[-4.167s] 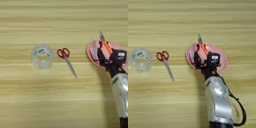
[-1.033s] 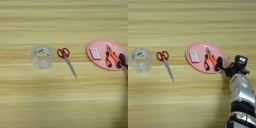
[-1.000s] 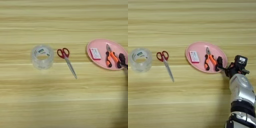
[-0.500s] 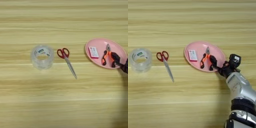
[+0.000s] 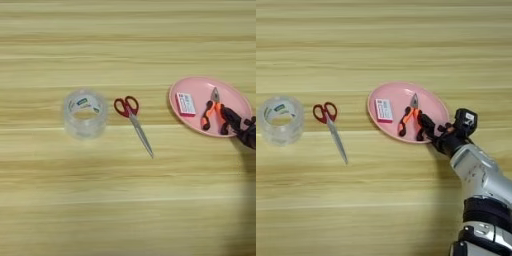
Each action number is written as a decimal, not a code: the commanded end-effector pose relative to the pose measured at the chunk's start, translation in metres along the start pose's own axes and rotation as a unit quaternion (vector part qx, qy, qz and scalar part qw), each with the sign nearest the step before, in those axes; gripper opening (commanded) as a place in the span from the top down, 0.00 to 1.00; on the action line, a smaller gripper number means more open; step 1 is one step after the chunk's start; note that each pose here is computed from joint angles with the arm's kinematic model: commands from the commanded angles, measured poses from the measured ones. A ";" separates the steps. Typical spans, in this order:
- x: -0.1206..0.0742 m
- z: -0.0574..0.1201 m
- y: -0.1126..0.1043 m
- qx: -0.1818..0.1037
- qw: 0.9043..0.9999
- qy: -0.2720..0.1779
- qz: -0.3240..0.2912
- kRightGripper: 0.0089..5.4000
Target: Move the objects on the table
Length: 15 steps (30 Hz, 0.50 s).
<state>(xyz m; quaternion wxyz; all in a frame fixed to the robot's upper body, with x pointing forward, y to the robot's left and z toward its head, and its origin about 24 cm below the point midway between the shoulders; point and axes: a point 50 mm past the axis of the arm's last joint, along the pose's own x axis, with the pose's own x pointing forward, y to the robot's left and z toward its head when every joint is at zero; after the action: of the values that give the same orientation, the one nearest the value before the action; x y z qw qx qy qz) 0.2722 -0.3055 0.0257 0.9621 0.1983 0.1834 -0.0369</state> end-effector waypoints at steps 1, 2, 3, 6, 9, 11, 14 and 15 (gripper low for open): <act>0.003 0.022 0.005 -0.014 1.000 -0.028 0.001 0.42; 0.003 0.022 0.005 -0.014 1.000 -0.028 0.001 0.43; 0.004 0.022 0.005 -0.014 0.999 -0.029 0.000 0.45; 0.004 0.022 0.005 -0.014 0.999 -0.029 0.001 0.51; 0.004 0.022 0.005 -0.013 0.999 -0.029 0.001 0.55; 0.004 0.021 0.006 -0.012 1.000 -0.027 0.002 0.59; 0.004 0.020 0.006 -0.011 1.000 -0.026 0.004 0.64; 0.004 0.021 0.006 -0.012 1.000 -0.027 0.005 0.67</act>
<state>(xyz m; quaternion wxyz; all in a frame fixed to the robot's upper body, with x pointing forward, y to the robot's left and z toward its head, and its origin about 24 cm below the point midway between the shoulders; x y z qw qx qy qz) 0.2712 -0.3059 0.0226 0.9594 0.2059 0.1880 -0.0420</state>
